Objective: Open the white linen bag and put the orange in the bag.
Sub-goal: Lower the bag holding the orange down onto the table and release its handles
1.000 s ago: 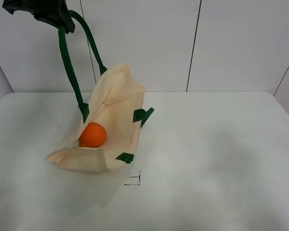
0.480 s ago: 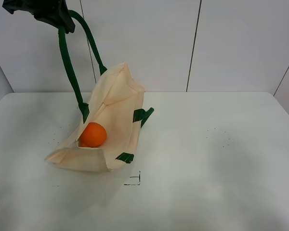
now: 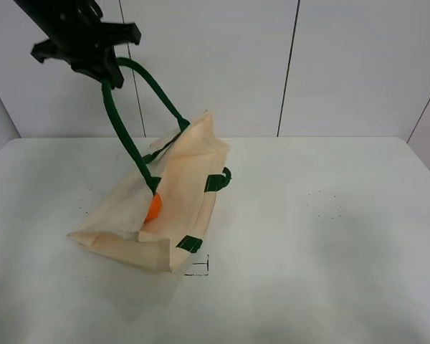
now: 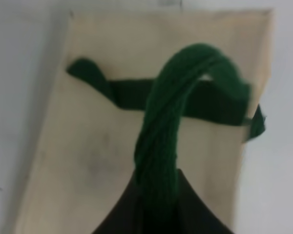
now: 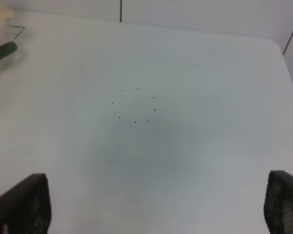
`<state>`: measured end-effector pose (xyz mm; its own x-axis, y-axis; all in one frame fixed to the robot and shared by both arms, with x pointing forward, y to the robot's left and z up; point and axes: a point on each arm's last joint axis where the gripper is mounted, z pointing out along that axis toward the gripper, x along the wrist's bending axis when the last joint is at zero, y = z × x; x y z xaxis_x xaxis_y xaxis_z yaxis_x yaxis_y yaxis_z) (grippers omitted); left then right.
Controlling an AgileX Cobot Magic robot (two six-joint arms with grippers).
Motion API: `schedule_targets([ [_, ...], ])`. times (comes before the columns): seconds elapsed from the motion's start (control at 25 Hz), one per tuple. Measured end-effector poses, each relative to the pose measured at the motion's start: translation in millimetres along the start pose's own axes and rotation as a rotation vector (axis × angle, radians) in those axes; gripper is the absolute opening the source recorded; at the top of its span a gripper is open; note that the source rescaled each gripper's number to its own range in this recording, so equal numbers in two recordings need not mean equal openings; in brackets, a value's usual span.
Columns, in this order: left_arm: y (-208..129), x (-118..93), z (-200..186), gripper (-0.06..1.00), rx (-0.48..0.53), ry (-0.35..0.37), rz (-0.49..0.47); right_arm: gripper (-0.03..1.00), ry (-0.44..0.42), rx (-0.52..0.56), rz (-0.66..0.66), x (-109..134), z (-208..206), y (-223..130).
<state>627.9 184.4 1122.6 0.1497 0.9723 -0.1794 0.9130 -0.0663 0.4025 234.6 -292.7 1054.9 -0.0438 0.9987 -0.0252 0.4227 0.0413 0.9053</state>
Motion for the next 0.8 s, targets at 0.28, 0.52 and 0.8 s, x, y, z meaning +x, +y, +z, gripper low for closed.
schedule_targets([
  [0.28, -14.1, 9.9, 96.2, 0.01, 0.191, -0.012, -0.015, 1.0, 0.002, 0.0, 0.003, 0.2, 0.0, 0.0],
  [0.52, -18.0, 12.8, 124.1, 0.55, 0.239, -0.02, 0.008, 1.0, 0.002, 0.0, 0.004, 0.2, 0.0, 0.0],
  [0.8, -15.9, 26.6, 123.5, 0.91, 0.221, 0.123, 0.045, 1.0, 0.002, 0.0, 0.004, 0.2, 0.0, 0.0],
])
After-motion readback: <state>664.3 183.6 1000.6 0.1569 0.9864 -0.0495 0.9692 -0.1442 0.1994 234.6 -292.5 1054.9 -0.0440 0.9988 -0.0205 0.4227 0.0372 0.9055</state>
